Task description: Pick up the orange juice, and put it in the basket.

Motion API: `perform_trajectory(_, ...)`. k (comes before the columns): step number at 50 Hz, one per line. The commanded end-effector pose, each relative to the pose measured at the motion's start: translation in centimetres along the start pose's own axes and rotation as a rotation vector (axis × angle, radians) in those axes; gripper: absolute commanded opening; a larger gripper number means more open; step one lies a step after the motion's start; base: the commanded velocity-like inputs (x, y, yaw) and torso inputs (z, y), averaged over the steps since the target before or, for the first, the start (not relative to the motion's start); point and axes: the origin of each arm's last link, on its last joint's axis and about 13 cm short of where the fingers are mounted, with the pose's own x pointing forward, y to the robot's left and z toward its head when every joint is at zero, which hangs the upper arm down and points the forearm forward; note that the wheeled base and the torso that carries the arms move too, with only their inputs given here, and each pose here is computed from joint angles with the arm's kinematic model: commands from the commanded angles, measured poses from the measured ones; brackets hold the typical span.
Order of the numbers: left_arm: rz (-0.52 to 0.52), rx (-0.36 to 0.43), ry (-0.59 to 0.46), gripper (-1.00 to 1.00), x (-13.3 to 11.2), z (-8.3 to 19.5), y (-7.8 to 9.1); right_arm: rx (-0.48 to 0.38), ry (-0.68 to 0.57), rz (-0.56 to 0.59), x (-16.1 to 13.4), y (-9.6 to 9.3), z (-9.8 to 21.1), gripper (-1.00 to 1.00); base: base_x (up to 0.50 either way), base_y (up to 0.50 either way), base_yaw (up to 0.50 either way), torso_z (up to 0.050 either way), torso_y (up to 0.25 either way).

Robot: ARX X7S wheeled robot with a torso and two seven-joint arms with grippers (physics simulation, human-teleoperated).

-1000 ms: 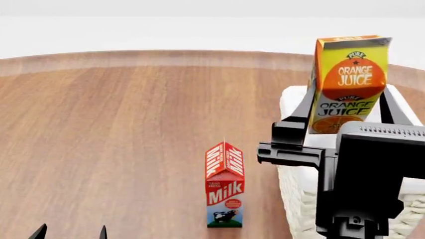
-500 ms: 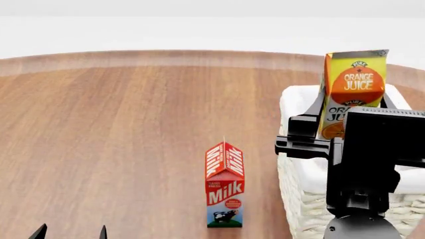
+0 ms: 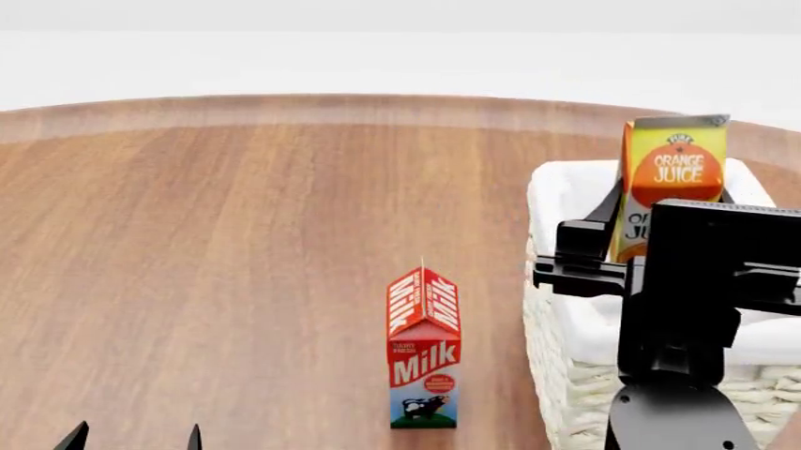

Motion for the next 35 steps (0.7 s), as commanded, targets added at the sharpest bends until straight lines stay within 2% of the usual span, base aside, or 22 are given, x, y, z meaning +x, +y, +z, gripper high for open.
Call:
perform_trajectory(1,0.0,0.0,0.0,1.0,0.0,0.0,0.0,-0.044,-0.013,-0.018,0.9,-0.1,-0.2,-1.0,0.0,0.0,0.0,0.0,0.0)
perform_trajectory(35,0.0,0.0,0.0,1.0,0.0,0.0,0.0,-0.096,0.092,-0.104,4.4,0.0,-1.7,-1.0,0.0,0.0,0.0,0.0,0.001)
